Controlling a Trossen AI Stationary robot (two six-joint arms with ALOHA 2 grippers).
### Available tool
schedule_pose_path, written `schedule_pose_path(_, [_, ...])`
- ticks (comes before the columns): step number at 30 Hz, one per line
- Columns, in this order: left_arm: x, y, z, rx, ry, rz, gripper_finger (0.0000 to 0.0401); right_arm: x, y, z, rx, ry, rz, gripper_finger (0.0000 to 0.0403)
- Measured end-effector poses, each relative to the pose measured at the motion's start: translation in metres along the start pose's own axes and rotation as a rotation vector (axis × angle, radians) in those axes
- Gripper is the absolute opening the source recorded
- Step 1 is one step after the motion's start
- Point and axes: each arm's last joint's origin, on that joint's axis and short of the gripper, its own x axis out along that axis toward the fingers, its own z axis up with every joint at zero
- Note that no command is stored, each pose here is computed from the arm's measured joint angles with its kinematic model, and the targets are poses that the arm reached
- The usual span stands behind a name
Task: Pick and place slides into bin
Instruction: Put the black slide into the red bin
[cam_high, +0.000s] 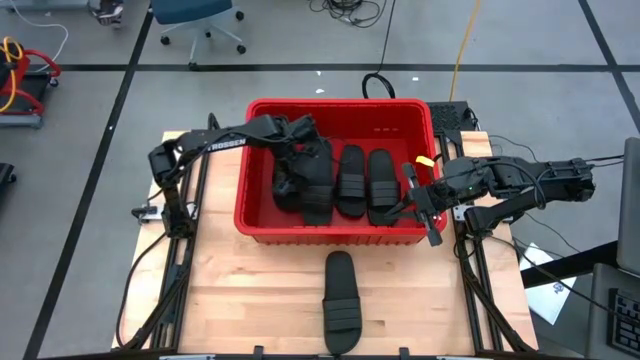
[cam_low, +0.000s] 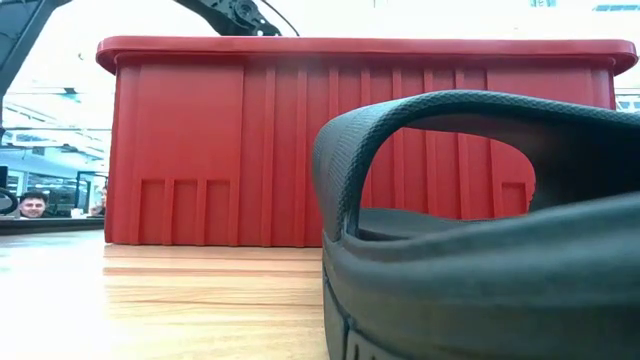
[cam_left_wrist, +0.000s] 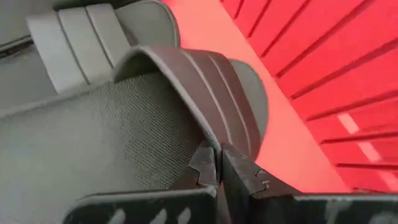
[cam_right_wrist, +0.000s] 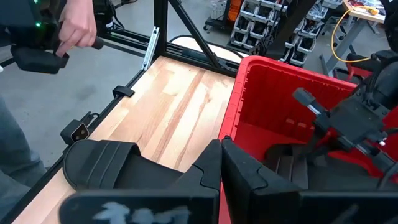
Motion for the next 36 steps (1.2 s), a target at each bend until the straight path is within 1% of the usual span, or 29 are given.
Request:
schedule_pose_path(3, [0.004,0.005,-0.002,-0.003,-0.006,0.006,0.0,0.0,0.0,0.0,0.0,0.0,0.0,0.0])
schedule_pose_path(8, [0.008,0.013,-0.009,-0.062,-0.007,0.0,0.0,0.0,0.0,0.0,0.001,0.0,0.0,0.0])
schedule_pose_path(16, [0.004,0.015,-0.012,-0.1,-0.003,0.015,0.0,0.0,0.0,0.0,0.002,0.0,0.0,0.0])
schedule_pose_path(25, [-0.001,0.021,-0.02,-0.208,-0.005,0.034,0.0001,0.0,0.0,0.0,0.003,0.001,0.0,0.0])
schedule_pose_path(29, [0.0,0.022,-0.018,-0.227,0.0,0.056,0.0012,0.0,0.0,0.0,0.002,0.003,0.0,0.0])
schedule_pose_path(32, [0.001,0.023,-0.015,-0.252,0.008,0.097,0.0025,0.0,0.0,0.0,0.002,0.003,0.0,0.0])
schedule_pose_path(36, [0.004,0.021,-0.011,-0.236,0.049,0.134,0.0043,0.0,0.0,0.0,0.004,0.003,0.0,0.0])
